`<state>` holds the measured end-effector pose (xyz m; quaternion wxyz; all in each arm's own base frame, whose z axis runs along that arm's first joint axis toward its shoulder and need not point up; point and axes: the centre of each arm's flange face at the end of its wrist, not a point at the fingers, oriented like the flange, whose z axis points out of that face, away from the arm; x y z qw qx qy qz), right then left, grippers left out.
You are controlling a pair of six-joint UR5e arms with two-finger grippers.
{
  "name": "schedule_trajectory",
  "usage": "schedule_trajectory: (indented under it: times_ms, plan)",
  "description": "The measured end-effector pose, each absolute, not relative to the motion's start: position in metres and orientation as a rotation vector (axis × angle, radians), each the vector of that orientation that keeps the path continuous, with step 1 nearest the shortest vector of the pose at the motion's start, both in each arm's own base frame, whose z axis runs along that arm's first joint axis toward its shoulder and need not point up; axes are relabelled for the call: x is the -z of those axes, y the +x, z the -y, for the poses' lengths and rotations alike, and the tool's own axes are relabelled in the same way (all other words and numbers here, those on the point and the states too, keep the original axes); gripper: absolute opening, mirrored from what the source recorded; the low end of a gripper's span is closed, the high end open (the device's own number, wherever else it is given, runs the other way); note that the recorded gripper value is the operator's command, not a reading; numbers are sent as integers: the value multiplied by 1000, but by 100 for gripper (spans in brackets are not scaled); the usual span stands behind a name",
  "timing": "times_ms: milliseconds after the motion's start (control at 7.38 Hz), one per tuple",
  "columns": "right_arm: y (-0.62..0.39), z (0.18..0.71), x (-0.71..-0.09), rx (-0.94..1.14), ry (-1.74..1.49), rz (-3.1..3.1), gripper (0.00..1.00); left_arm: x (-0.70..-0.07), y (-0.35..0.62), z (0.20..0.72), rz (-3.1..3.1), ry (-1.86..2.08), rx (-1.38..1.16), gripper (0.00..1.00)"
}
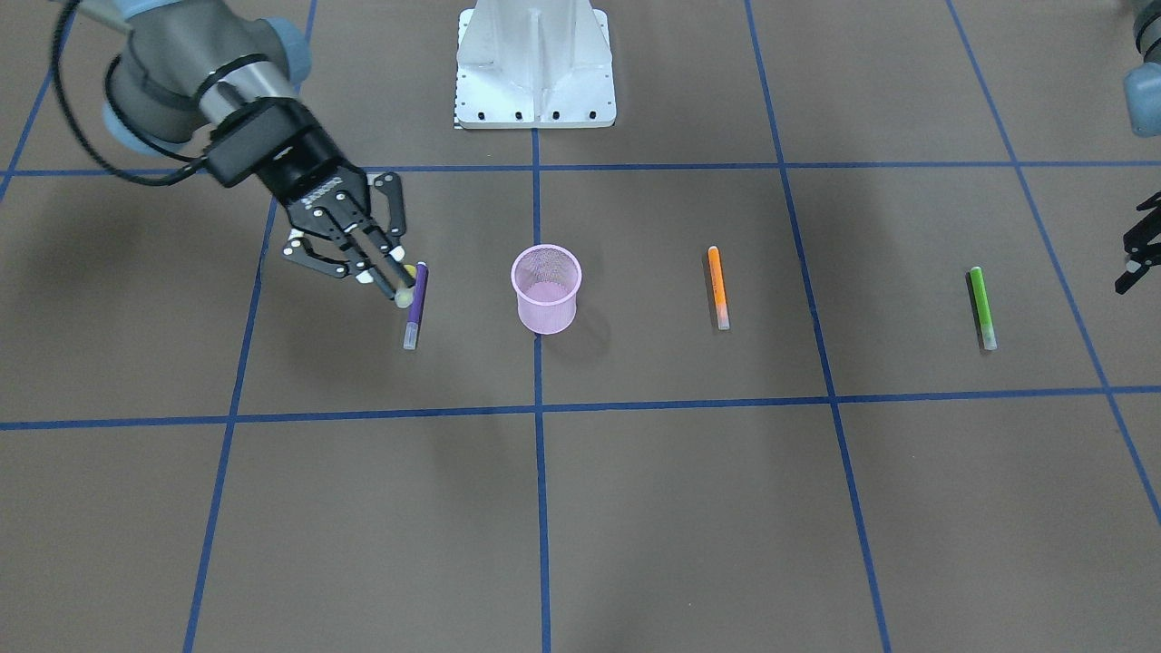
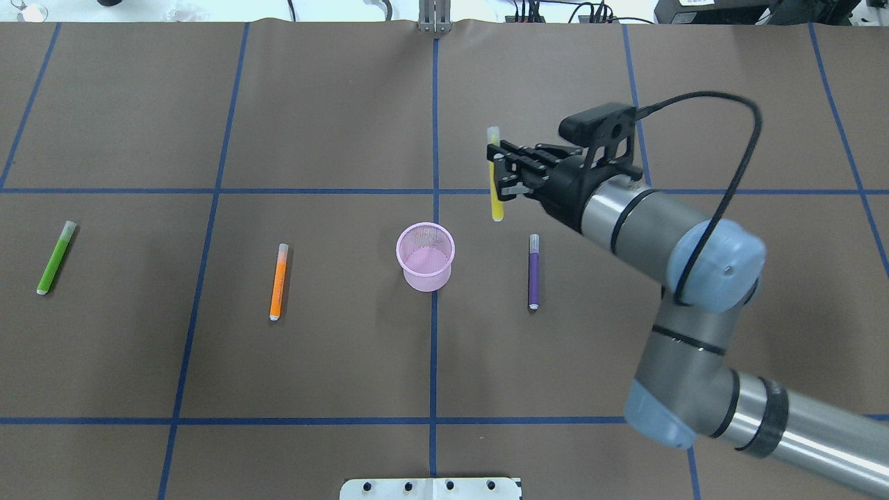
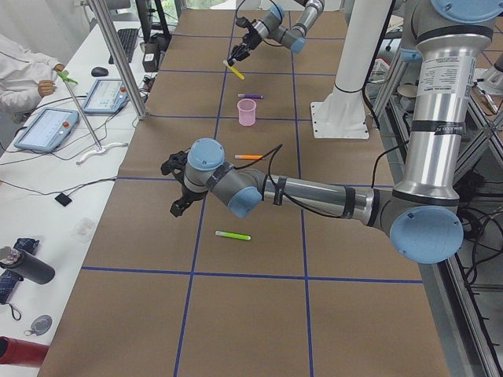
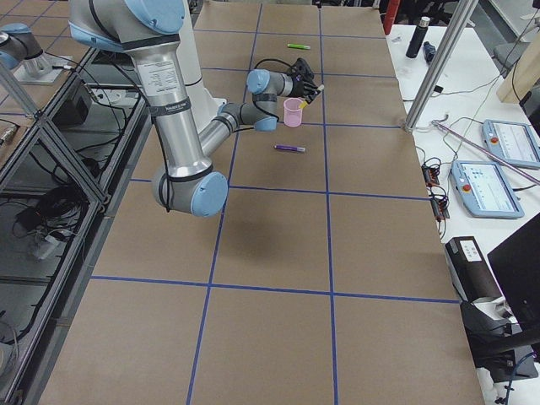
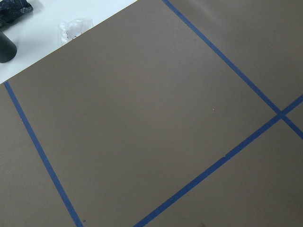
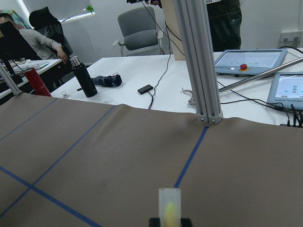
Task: Collect pens into pen holder
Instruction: 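Move the right gripper with the yellow highlighter over the pink cup and lower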
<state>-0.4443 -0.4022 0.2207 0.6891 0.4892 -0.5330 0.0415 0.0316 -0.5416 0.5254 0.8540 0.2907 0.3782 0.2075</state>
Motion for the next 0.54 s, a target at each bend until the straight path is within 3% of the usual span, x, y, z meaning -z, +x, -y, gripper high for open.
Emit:
schedule_trajectory:
  times_ms: [542]
  plan:
    - [-526,355,-192,-130,1160,1065,1,-526,33,542,-797,607,-436,100]
